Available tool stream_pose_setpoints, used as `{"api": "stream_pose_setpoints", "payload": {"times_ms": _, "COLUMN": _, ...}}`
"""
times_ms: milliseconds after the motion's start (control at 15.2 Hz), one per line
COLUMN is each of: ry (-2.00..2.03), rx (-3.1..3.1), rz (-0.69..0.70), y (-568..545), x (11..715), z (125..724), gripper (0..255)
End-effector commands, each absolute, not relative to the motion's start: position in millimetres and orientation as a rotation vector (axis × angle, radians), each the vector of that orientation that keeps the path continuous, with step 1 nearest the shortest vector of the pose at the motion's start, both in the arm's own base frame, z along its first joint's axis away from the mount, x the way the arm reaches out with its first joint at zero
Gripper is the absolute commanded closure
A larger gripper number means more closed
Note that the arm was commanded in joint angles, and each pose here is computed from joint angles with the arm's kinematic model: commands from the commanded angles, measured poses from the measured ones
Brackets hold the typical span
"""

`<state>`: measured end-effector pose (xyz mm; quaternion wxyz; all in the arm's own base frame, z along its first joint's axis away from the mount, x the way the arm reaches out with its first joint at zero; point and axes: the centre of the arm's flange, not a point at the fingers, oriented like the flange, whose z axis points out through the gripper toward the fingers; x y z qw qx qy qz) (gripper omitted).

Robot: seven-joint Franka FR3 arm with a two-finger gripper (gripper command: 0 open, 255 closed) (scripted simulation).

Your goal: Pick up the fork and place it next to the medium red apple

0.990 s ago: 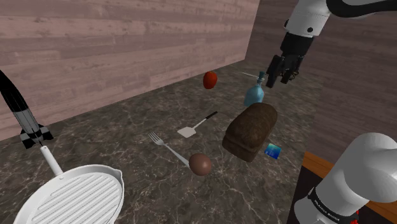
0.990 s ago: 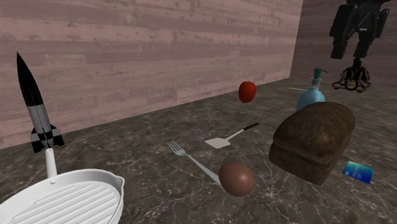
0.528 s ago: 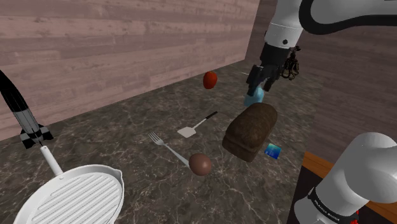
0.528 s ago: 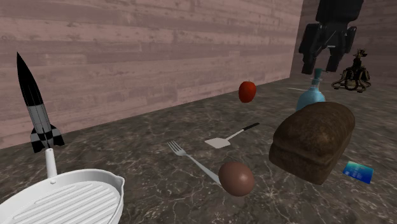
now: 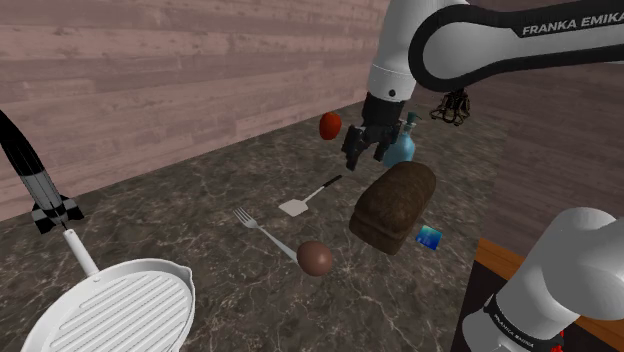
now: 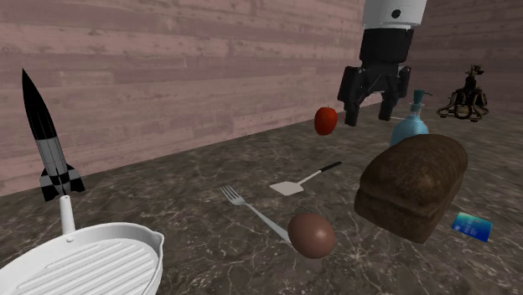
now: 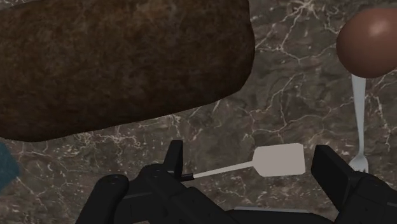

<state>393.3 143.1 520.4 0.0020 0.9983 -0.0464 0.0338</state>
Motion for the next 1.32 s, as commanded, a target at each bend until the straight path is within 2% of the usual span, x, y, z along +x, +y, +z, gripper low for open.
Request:
{"api": "stream_pose_setpoints", "payload": {"times_ms": 0, "ry": -0.141, "rx": 3.135, "rz": 0.108, "y": 163, "x": 409, "z": 505, "gripper": 0}}
{"api": "stream_pose_setpoints", "payload": {"times_ms": 1254, "ry": -0.089, "rx": 3.145, "rz": 0.116, "y": 339, "x": 531, "z": 377, "gripper": 0}}
